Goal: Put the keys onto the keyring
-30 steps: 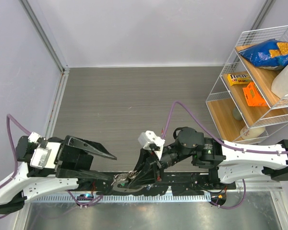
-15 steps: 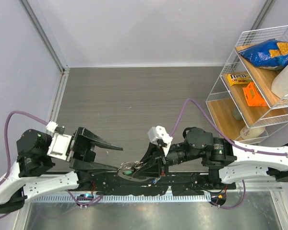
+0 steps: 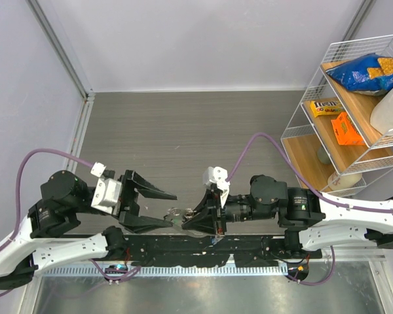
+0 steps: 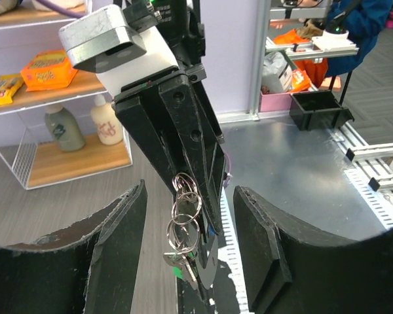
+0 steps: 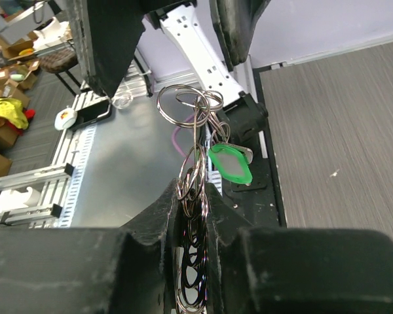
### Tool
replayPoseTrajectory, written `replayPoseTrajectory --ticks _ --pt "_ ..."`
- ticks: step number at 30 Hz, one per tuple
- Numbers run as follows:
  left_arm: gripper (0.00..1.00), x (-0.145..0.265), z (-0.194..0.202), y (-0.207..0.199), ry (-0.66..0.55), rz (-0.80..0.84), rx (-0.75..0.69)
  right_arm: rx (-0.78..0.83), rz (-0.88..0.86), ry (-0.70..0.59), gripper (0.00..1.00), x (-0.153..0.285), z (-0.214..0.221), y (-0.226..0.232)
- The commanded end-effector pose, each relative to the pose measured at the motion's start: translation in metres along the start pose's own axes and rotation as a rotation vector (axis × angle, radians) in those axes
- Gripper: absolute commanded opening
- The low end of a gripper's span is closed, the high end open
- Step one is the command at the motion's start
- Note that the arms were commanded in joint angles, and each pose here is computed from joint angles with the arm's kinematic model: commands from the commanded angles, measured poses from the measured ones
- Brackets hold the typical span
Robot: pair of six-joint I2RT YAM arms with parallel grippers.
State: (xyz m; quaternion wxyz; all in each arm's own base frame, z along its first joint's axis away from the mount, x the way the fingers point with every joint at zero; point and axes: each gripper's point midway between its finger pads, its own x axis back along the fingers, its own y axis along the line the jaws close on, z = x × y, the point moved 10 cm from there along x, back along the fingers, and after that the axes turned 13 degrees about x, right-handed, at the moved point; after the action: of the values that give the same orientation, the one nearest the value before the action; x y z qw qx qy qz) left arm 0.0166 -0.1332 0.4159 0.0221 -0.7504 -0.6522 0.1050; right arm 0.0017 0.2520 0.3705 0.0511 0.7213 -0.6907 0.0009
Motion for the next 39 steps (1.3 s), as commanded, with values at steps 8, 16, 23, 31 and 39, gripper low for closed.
replayPoseTrajectory --ticks 8,16,23,31,39 --pt "0.62 0.002 0.007 0.009 0.028 -0.078 -0.041 -0.028 0.138 -0.051 0.06 0.010 -0.018 -0.009" --pt "0.60 -0.001 0.014 0.016 0.053 -0.109 -0.060 -0.043 0.152 -0.049 0.06 0.009 -0.019 -0.011" --pt "0.56 -0.004 0.019 0.021 0.060 -0.117 -0.083 -0.048 0.143 -0.045 0.06 0.009 -0.019 -0.011" --pt "0.51 -0.008 0.020 0.025 0.069 -0.126 -0.089 -0.049 0.131 -0.044 0.06 0.008 -0.019 -0.010" --pt "0.34 -0.006 0.019 0.025 0.057 -0.139 -0.095 -0.052 0.120 -0.048 0.06 0.009 -0.019 -0.009"
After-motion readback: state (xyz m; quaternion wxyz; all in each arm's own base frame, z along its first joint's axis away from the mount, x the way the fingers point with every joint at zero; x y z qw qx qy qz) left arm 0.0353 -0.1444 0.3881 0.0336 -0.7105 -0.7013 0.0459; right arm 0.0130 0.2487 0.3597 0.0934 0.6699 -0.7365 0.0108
